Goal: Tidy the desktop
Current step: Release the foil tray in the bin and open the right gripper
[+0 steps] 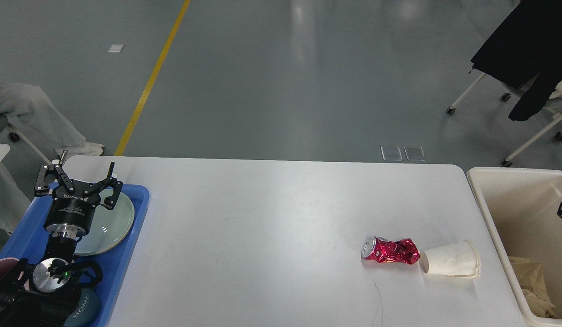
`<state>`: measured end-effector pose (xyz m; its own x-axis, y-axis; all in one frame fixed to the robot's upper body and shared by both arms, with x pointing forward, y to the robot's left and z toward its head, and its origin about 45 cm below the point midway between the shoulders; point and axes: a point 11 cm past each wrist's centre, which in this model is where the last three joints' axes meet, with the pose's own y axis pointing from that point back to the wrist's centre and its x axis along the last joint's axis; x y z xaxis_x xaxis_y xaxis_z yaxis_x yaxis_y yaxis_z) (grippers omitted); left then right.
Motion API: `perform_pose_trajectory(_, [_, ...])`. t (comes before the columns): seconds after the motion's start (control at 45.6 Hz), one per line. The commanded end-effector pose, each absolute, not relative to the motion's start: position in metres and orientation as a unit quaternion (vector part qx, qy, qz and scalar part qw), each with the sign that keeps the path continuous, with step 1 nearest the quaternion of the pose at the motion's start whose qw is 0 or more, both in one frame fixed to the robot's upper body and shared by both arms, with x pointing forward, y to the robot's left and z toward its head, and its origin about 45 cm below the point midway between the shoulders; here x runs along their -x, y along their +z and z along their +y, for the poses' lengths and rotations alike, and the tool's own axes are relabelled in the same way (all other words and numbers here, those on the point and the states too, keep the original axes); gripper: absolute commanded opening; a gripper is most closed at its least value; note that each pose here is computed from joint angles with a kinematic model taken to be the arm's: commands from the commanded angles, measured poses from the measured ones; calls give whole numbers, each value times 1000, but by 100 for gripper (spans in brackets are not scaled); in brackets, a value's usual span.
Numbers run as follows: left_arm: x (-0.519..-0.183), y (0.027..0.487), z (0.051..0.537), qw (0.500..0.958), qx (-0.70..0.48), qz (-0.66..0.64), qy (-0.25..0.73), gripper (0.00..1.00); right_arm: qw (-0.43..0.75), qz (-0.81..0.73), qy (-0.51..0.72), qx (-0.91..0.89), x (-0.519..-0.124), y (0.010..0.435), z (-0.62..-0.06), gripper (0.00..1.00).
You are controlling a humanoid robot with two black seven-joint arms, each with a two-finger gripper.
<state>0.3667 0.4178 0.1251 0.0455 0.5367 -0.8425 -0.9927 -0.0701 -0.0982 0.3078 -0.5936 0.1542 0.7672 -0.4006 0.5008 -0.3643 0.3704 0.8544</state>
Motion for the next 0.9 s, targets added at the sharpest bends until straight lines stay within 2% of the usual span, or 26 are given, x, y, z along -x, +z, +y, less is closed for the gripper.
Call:
perform_pose_trajectory(0.0, [-367, 125, 418, 614, 383, 298, 623, 96, 762, -352, 26, -542, -290, 105, -589, 0])
perform_pose_trajectory(0.11, [-367, 125, 418, 614, 383, 298, 623, 96, 756, -366, 60, -539, -280, 65, -568, 0])
perform_pose_trajectory(0.219, [-367, 125, 418, 614, 383, 298, 623, 96, 749, -380, 70, -538, -276, 45, -553, 0])
perform_pose_trajectory(0.592, [-367, 125, 418, 614, 383, 298, 623, 96, 756, -384, 80, -524, -268, 28, -540, 0])
perform_pose_trajectory(0.614, [-367, 126, 418, 614, 383, 297, 622, 96, 756, -383, 82, -525, -269, 28, -539, 6])
perform_pose_trajectory(0.636, [-367, 126, 418, 614, 383, 297, 622, 96, 755, -386, 87, -522, -270, 29, -540, 23])
perform_pose_trajectory(0.658, [-367, 126, 418, 614, 383, 297, 622, 96, 754, -393, 101, -517, -272, 31, -541, 51])
perform_pose_trajectory(0.767, [-367, 126, 418, 614, 383, 297, 622, 96, 748, -416, 143, -497, -279, 39, -543, 97])
perform_pose_trajectory(0.789, [-367, 126, 418, 614, 383, 297, 623, 96, 747, -418, 148, -495, -280, 40, -543, 100])
perform_pose_trajectory(0.877, [-367, 126, 417, 614, 384, 298, 622, 96, 747, -421, 155, -491, -281, 42, -545, 100])
